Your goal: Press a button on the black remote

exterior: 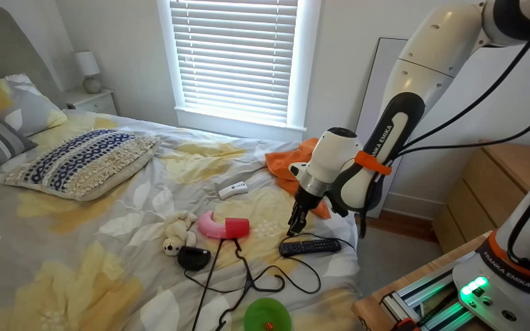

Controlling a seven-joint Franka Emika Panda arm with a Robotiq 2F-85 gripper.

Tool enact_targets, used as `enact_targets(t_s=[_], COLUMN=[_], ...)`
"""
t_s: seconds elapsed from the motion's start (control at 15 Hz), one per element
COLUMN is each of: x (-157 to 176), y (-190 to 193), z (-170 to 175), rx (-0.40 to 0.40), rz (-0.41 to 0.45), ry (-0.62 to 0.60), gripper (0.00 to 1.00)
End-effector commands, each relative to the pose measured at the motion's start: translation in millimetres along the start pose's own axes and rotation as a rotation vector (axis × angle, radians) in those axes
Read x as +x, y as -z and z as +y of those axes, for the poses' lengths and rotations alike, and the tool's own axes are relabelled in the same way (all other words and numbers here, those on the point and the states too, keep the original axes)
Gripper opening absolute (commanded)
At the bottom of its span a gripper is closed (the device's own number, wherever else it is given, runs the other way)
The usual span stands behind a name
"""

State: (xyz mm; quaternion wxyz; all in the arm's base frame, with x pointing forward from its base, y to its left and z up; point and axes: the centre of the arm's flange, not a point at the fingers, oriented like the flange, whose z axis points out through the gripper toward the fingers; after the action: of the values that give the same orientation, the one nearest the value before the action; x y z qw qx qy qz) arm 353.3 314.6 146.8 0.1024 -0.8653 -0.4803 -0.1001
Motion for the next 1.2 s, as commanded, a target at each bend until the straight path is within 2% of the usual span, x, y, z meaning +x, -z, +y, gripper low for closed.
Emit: enact_targets(t_s=[0.0,0.13,0.2,0.4,0.67,1.13], x=[4.7,6.0,5.8,2.9,0.8,0.4], y=[-28.0,-39.1,-45.3,-62.8,-79.8,-97.2], z=[5.3,3.4,1.7,-1.4,-5.2,-0.4], rx=[0.015,0.024,0.034,0.058,0.094,0.081], rz=[0.026,0.027,0.020,-0.011,-0.010,-0.011], ry=[0.018,0.036,0.045,0.063,0.074,0.083], gripper=[0.19,0.04,0.01,0.00,0.00,0.00])
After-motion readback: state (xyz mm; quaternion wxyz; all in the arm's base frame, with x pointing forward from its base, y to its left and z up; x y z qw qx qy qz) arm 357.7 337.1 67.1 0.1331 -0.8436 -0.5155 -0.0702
